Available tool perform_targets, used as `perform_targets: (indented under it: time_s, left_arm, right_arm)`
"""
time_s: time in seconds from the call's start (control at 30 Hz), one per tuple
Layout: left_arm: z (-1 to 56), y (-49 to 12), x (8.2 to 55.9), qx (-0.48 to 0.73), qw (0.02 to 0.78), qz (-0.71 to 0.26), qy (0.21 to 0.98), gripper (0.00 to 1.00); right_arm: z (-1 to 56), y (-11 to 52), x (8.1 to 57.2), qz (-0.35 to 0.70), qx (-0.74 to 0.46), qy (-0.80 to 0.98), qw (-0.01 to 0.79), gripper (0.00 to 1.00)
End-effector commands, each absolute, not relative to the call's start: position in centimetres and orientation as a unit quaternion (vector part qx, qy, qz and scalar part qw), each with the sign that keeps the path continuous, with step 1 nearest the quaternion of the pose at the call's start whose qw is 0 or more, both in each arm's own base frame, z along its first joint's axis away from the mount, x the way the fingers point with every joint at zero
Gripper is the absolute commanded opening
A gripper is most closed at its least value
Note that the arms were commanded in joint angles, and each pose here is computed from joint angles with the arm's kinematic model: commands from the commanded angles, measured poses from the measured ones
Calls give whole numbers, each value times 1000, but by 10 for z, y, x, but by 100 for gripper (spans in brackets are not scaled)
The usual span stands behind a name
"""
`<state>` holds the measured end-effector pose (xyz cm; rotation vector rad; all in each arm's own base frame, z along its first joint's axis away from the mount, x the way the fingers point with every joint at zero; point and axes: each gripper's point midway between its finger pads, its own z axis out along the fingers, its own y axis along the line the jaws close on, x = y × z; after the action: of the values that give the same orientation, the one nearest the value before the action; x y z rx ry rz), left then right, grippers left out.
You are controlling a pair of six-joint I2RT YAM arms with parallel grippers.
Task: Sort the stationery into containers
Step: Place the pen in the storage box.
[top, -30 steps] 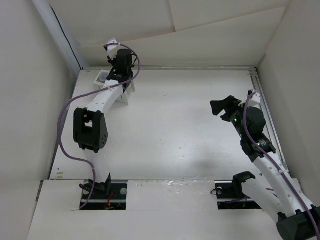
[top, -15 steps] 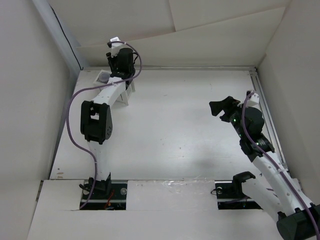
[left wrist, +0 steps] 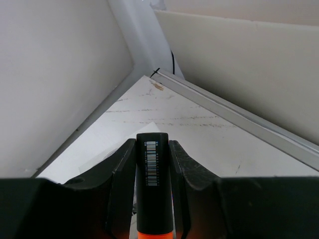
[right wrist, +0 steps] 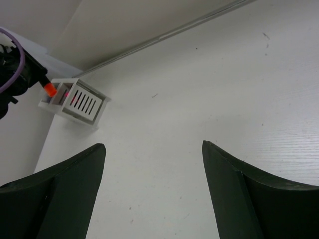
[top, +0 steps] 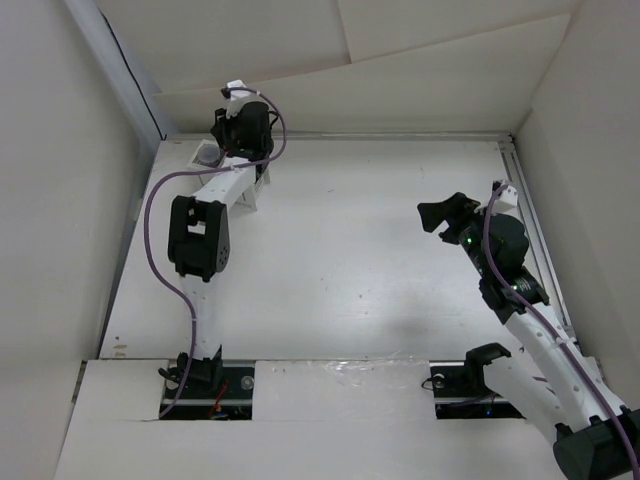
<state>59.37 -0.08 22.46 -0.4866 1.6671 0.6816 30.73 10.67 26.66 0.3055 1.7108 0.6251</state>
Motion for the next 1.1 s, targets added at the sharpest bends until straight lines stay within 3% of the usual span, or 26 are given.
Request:
perform_targets:
  time_s: [0.0, 0.4, 0.77, 1.07]
  left_arm:
    - [249, 0, 594, -222, 616, 308, 690, 10]
    - [234, -17, 595, -208, 609, 339, 686, 15]
    - [236, -16, 589, -219, 611, 329, 686, 46]
    - [289, -29, 573, -231, 641, 279, 676, 63]
  right_arm:
    - [283, 108, 310, 283, 124, 718, 624, 84]
    - [289, 109, 308, 289, 120, 712, 629, 84]
    - [289, 111, 307, 292, 117, 712, 628, 84]
    - [288, 114, 308, 298, 111, 713, 625, 84]
